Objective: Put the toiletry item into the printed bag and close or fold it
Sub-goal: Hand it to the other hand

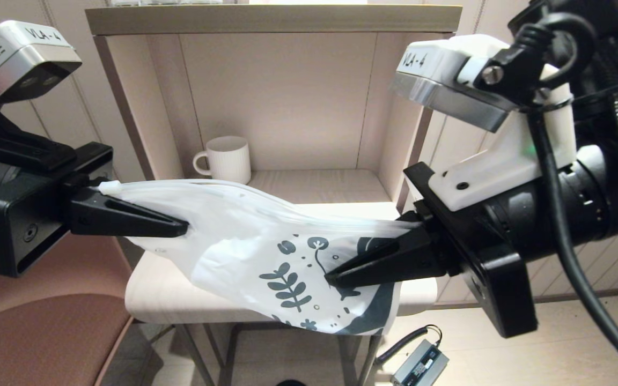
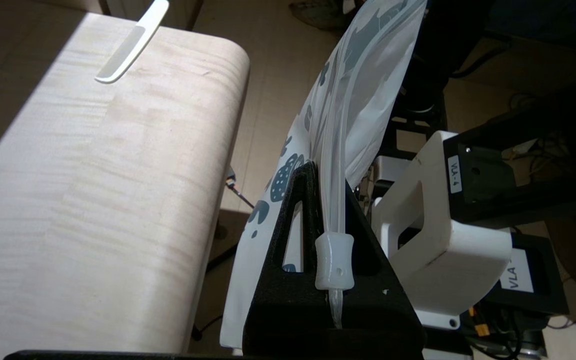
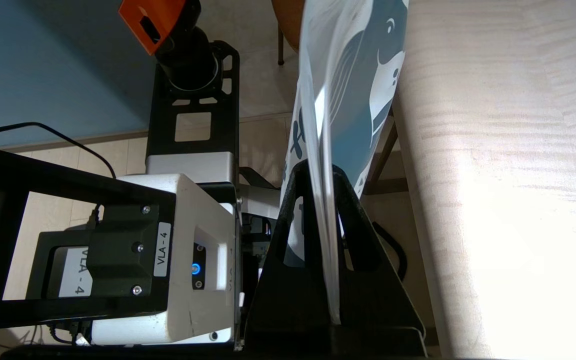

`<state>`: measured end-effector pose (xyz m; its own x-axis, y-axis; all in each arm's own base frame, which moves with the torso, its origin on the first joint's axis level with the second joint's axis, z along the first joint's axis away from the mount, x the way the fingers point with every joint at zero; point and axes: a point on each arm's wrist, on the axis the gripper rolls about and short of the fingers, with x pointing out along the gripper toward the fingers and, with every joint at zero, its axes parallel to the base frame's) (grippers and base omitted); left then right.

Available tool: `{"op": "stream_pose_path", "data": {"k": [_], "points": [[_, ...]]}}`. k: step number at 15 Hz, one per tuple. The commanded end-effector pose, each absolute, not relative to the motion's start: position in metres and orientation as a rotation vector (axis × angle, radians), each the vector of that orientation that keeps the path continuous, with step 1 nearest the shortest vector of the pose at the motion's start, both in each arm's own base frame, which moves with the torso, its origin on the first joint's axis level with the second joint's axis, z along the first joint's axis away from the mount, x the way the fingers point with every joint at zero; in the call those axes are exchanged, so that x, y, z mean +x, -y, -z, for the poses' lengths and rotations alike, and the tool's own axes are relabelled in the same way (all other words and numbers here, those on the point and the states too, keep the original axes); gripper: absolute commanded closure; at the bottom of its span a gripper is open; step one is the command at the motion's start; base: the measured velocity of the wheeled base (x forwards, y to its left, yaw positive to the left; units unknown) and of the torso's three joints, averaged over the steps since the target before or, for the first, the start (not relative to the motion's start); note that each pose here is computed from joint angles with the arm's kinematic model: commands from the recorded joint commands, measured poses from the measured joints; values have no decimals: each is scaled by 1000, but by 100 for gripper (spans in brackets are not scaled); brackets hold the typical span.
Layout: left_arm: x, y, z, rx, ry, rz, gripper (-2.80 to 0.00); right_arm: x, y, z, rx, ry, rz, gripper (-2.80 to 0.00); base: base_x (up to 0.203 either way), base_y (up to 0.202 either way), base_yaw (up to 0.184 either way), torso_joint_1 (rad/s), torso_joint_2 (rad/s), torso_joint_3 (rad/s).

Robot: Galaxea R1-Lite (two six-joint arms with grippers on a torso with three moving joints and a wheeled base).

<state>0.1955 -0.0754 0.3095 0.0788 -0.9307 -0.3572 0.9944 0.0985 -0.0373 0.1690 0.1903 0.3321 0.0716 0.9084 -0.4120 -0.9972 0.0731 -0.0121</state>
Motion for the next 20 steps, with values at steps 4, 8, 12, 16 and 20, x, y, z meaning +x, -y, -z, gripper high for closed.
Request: {"op": "stream_pose_path", "data": {"k": [4, 8, 12, 16, 20], "points": [[194, 75, -305, 238, -334, 1463, 0, 170, -191, -330, -329, -345, -1472, 0, 0, 0, 0, 0, 0, 0], [193, 74, -305, 238, -333, 1461, 0, 170, -191, -330, -329, -347, -1471, 0, 0, 0, 0, 0, 0, 0], [193, 75, -305, 238, -334, 1462, 0, 169, -191, -327, -336, -348, -1469, 0, 0, 0, 0, 0, 0, 0], [193, 75, -305, 237, -336, 1462, 0, 169, -191, -323, -351, -361, -1459, -280, 0, 0, 0, 0, 0, 0], [194, 75, -304, 236, -338, 1463, 0, 170, -189, -329, -346, -339, -1450, -280, 0, 0, 0, 0, 0, 0]]}}
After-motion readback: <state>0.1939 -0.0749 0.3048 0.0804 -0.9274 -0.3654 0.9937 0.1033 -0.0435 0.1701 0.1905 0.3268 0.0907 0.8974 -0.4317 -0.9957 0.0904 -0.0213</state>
